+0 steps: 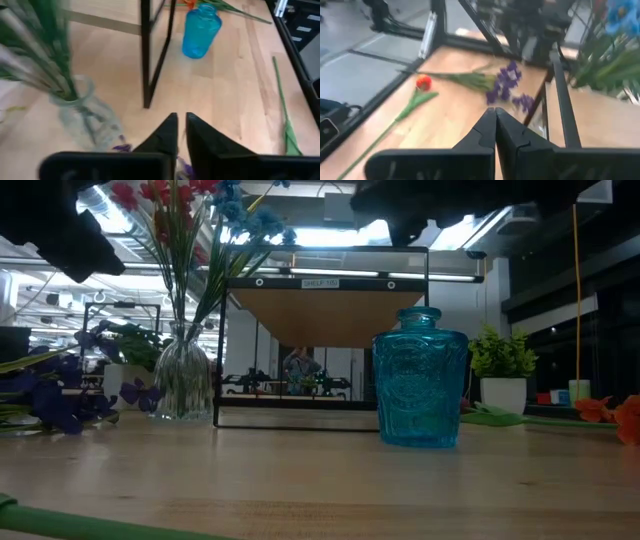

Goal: Pick and place flowers into a vace then onto a shelf
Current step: Put the orange tulip into the transparent vase

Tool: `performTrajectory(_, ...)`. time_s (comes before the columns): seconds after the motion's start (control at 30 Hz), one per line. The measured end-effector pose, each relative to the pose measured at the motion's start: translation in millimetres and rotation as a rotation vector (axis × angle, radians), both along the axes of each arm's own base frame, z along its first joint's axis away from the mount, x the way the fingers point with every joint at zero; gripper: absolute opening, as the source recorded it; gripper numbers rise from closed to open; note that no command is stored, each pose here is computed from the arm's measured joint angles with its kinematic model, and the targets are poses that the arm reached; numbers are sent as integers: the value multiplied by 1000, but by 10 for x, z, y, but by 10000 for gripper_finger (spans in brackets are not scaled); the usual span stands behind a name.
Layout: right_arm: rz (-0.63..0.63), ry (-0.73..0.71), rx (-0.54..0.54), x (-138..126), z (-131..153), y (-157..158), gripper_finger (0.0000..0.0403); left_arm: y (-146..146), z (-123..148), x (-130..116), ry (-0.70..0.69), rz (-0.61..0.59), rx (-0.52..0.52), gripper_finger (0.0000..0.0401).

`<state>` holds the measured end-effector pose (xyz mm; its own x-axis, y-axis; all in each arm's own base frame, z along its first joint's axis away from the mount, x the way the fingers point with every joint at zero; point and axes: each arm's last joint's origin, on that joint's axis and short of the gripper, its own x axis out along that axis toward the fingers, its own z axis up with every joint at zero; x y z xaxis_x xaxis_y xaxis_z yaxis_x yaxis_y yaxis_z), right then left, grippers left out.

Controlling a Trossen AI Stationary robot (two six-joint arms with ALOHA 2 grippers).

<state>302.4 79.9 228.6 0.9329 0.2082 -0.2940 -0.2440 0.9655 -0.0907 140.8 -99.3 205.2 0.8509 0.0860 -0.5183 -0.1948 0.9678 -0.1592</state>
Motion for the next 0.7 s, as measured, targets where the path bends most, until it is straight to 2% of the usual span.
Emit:
performTrajectory(0.1, -28, 60, -13, 4, 77, 127, 5, -83, -57, 59, 4, -16, 0, 5)
performTrajectory(0.3, -43, 121, -18, -57, 199, 410, 5, -286, -64, 196, 20, -64, 42, 2)
performTrajectory(0.5, -113, 168, 42, -187, 137, 662, 5, -548, 69, 394, 25, -140, 133, 3)
performTrajectory(0.7, -96, 211, 39, -179, 97, 954, 2, -694, 108, 516, 29, -163, 190, 1)
